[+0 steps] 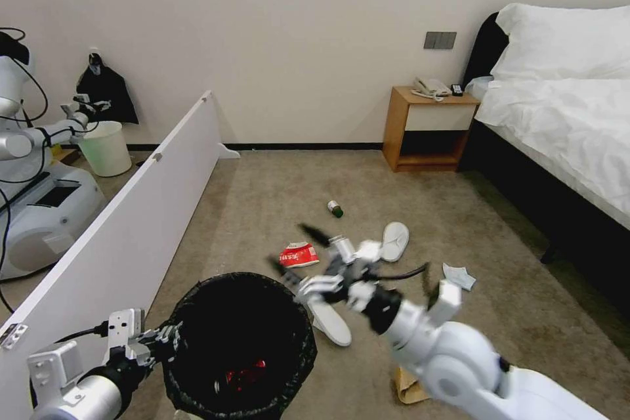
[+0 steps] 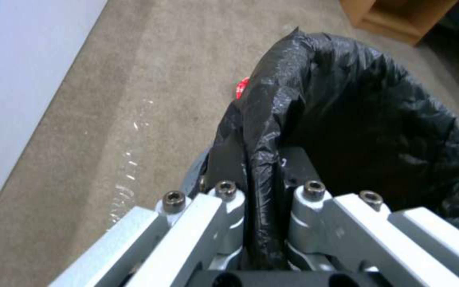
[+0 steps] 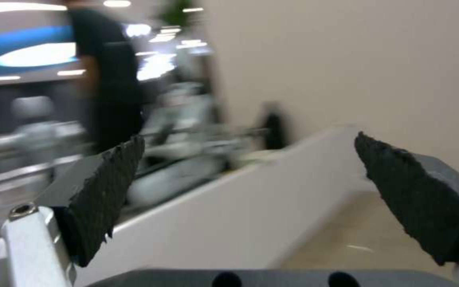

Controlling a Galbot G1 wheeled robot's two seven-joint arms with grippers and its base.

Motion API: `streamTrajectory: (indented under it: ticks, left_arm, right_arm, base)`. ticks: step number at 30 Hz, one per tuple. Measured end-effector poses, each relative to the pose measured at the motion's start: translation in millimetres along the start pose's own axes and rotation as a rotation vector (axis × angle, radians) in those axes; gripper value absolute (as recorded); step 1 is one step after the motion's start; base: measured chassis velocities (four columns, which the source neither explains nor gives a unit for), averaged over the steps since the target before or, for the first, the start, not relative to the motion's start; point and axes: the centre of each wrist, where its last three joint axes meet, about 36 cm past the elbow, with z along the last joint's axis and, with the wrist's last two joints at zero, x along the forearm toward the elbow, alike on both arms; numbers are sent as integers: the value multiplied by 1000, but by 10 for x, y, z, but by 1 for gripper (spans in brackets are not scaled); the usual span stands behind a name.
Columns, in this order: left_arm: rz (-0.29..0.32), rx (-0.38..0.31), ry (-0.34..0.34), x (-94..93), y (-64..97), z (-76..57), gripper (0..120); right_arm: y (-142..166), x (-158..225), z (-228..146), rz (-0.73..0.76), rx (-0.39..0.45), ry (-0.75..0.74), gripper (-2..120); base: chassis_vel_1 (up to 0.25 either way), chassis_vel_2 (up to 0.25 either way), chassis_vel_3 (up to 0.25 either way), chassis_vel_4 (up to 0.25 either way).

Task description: Pick up the trash bin, then pick up the garbage from the floor and place it into the trash bin.

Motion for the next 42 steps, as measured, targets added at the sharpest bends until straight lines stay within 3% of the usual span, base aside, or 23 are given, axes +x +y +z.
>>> streamTrajectory:
  ticks: [3,4,7,15,24,29,36,42]
  left_arm:
    - [1,-1,1,0,0,0,5]
    - [1,-1,1,0,0,0,5]
    - [-7,1,1,6,7,5,5]
    - [-22,3,4,24,31,16,5]
    - [-32,9,9,30,33,41,5]
    - [-34,10,9,32,35,44,5]
    - [-35,12,9,31,33,48,5]
    - [-32,9,4,28,32,32,5]
  right_arm:
    - [-79,158,-216,193,71,34,100]
    - [-79,158,-216,193,71,34,100]
    - [-217,366,-486,362,127,143,100]
    - [-338,694,-450,574,115,276,100]
    - [-492,1119,-78,655,230,517,100]
    - [-552,1273,45,656,274,586,100]
    - [-808,1813,369,606,420,770,100]
    - [-996,2124,579,608,467,862,100]
  base:
    - [0,0,0,0]
    - [0,0,0,0]
    - [0,0,0,0]
    - [0,0,0,0]
    - [0,0,0,0]
    - [0,0,0,0]
    - [0,0,0,0]
    - [0,0,0,0]
